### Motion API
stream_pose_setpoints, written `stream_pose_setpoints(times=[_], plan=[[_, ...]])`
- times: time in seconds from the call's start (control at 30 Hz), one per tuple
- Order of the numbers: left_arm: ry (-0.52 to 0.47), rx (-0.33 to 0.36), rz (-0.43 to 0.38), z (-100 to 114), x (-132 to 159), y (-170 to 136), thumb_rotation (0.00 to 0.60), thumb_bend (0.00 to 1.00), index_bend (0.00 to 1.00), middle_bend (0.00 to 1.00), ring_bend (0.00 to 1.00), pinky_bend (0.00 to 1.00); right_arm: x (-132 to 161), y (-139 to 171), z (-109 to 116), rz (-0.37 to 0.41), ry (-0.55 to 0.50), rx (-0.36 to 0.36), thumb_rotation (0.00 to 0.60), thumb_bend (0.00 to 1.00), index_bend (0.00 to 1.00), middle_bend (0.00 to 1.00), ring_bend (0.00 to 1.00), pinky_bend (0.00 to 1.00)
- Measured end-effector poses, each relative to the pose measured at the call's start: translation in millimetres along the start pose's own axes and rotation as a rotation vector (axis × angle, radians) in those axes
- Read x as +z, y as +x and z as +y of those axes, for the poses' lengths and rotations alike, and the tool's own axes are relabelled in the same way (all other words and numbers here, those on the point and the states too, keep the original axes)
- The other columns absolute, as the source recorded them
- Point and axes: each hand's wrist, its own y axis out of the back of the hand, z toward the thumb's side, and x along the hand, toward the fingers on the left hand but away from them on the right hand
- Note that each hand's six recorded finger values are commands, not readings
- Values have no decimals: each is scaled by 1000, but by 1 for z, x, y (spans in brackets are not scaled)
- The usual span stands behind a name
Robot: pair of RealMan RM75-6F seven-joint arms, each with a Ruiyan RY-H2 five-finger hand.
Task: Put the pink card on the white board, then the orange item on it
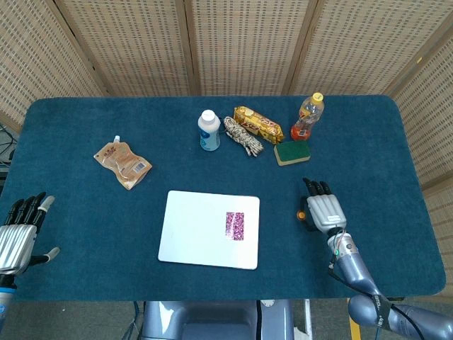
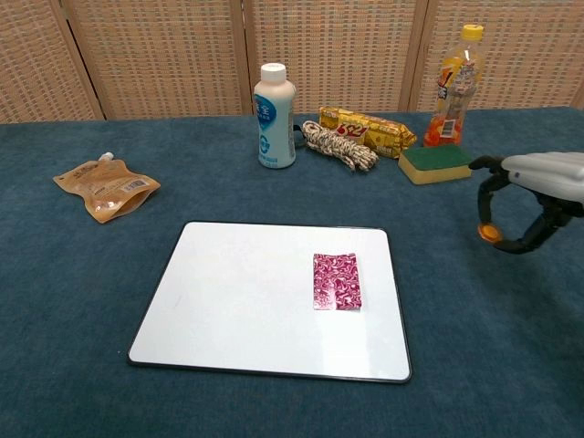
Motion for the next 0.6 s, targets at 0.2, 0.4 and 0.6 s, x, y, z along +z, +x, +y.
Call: stream_pose_setpoints(times=[0.2,0.4,0.6], plan=[[-14,-3,7,1,-4,2,600,25,0,0,0,0,48,-13,6,28,-11,5,600,363,580,0,0,0],[-24,-16,9,1,-7,5,600,25,0,0,0,0,91,-19,-2,13,-5,29,600,363,580,0,0,0],[-27,-25,1,0,-6,6,600,25,0,0,0,0,113,-20,-11,-7,-31,56,600,363,581,0,0,0]])
